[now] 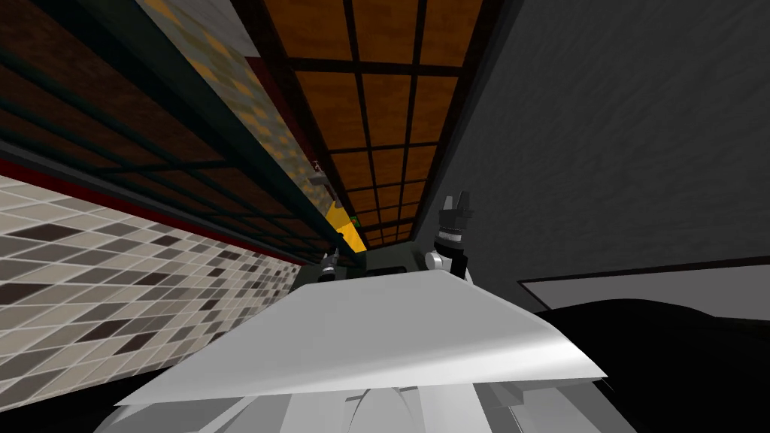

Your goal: Pull the door open

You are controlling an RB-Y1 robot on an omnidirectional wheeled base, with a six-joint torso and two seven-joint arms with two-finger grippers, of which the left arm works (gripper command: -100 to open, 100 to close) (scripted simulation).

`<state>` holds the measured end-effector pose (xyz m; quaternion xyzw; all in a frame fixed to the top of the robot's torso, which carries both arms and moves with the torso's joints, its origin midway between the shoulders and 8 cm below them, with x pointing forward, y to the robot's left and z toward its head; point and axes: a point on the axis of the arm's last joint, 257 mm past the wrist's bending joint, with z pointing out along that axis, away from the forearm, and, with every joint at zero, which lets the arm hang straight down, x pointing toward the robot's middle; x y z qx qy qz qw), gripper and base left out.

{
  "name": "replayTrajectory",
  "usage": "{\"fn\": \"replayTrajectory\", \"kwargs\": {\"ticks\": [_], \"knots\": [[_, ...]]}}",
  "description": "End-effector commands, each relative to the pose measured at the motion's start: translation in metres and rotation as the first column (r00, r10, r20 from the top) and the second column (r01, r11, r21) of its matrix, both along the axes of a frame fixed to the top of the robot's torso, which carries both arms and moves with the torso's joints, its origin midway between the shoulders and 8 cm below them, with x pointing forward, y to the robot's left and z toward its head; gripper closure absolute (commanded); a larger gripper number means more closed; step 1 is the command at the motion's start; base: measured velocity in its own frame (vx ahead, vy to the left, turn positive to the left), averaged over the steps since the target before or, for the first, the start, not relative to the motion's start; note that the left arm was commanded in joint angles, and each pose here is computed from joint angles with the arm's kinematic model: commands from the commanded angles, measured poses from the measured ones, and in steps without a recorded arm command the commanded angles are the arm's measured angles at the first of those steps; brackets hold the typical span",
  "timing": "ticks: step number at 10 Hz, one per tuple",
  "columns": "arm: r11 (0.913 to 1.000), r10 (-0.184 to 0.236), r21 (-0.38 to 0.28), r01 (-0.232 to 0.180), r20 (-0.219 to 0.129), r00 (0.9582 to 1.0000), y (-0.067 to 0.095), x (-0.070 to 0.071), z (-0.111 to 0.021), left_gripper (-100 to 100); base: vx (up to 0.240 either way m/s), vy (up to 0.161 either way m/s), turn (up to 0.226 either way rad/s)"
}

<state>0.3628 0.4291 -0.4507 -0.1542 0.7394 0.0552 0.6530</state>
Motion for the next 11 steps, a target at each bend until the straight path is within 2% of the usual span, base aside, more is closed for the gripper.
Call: {"fn": "replayTrajectory", "kwargs": {"ticks": [1, 2, 3, 4, 5, 6, 7, 8, 9, 10, 11], "knots": [[0.9998, 0.020, 0.002, -0.020, -0.016, 0.9997, 0.011, -0.011, -0.006, 100, -0.018, 0.016, -0.010], [0.9998, 0.020, 0.002, -0.020, -0.018, 0.9996, 0.011, -0.011, -0.007, 100, 0.011, 0.011, 0.004], [0.9981, 0.042, -0.044, -0.044, -0.034, 0.9985, 0.015, -0.024, -0.017, 100, -0.065, 0.005, 0.000], [0.9971, 0.049, -0.057, -0.051, -0.035, 0.9982, 0.017, -0.027, -0.019, 100, -0.092, 0.022, 0.052], [0.9976, 0.047, -0.051, -0.048, -0.022, 0.9987, 0.018, -0.023, -0.014, 100, -0.056, 0.038, 0.029], [0.9996, 0.000, -0.029, 0.000, -0.010, 1.0000, 0.009, -0.015, -0.006, -100, -0.137, 0.067, -0.120], [0.9996, -0.016, -0.022, 0.015, -0.004, 0.9999, 0.007, -0.012, -0.003, -100, -0.197, 0.060, -0.114], [0.9987, -0.050, -0.004, 0.050, 0.010, 0.9987, 0.000, -0.005, 0.003, -100, -0.217, 0.072, -0.117], [0.9958, -0.090, 0.016, 0.090, 0.025, 0.9956, -0.007, 0.002, 0.010, -100, -0.186, 0.096, -0.143], [0.9906, -0.133, 0.038, 0.131, 0.039, 0.9903, -0.016, 0.009, 0.018, -100, -0.200, 0.100, -0.172], [0.9906, -0.133, 0.038, 0.131, 0.039, 0.9903, -0.016, 0.009, 0.018, -100, -0.143, 0.096, -0.050]]}}
